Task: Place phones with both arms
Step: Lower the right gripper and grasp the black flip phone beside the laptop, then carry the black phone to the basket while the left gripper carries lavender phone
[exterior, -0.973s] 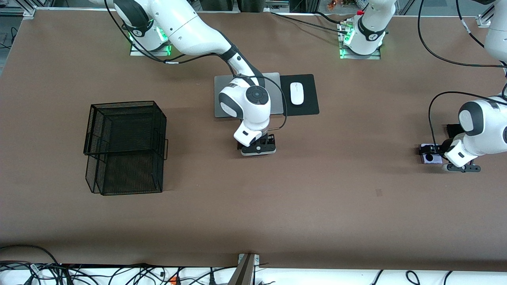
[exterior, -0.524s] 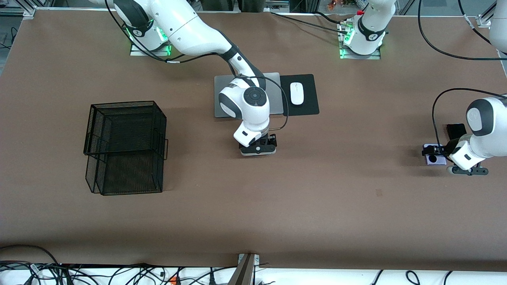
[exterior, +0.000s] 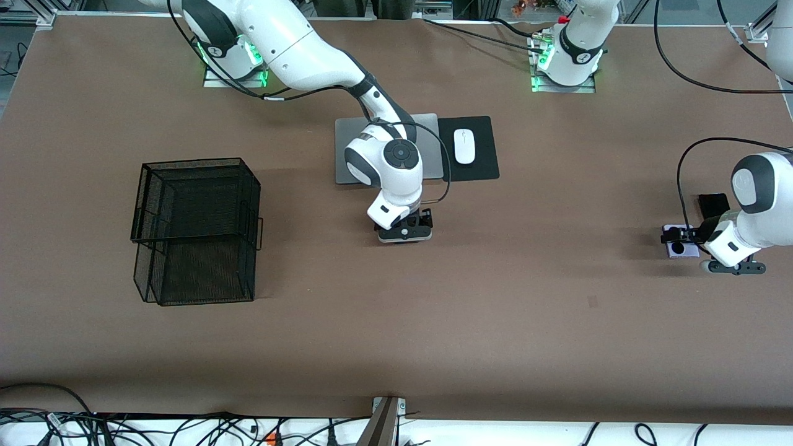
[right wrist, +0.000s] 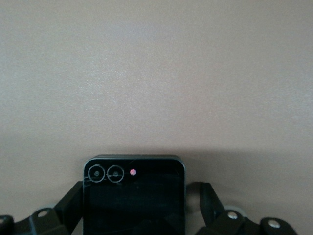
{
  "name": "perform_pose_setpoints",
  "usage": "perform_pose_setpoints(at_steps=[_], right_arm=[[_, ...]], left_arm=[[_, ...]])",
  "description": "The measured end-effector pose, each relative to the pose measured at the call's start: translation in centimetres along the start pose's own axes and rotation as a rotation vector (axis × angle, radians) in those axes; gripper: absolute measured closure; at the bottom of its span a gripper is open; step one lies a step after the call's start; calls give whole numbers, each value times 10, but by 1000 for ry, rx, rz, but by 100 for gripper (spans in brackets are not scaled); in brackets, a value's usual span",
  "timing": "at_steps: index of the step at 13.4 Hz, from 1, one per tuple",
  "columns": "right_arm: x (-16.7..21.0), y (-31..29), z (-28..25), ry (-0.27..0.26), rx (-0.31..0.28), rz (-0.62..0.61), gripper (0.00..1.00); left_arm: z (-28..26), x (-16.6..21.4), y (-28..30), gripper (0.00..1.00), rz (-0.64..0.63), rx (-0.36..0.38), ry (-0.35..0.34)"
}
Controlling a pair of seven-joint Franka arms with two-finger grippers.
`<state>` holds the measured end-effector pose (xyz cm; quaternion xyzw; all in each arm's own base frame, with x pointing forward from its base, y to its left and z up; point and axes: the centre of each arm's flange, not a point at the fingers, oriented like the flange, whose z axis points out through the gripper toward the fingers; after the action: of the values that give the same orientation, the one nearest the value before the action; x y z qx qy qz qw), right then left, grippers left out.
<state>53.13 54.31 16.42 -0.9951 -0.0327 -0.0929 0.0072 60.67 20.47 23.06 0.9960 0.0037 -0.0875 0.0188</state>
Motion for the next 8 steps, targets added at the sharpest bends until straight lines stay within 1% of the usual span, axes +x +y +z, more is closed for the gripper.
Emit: perform_pose_setpoints(at_steps=[2,3,4,8], right_arm=[[0,0,0,-2,2,4,0],[1,0,-1,-3,6,7,7],[1,-2,-5,-4,12,12,19],[3,-2,-8,-36,39,62,19]], left_arm=[[-8,2,8,16,-14,-4,-26],[-12,3,11,16,-16,-3,-31],[-16,5,14,16,-17,-1,-33],[-27,10,33,16,-10,-2,-46]])
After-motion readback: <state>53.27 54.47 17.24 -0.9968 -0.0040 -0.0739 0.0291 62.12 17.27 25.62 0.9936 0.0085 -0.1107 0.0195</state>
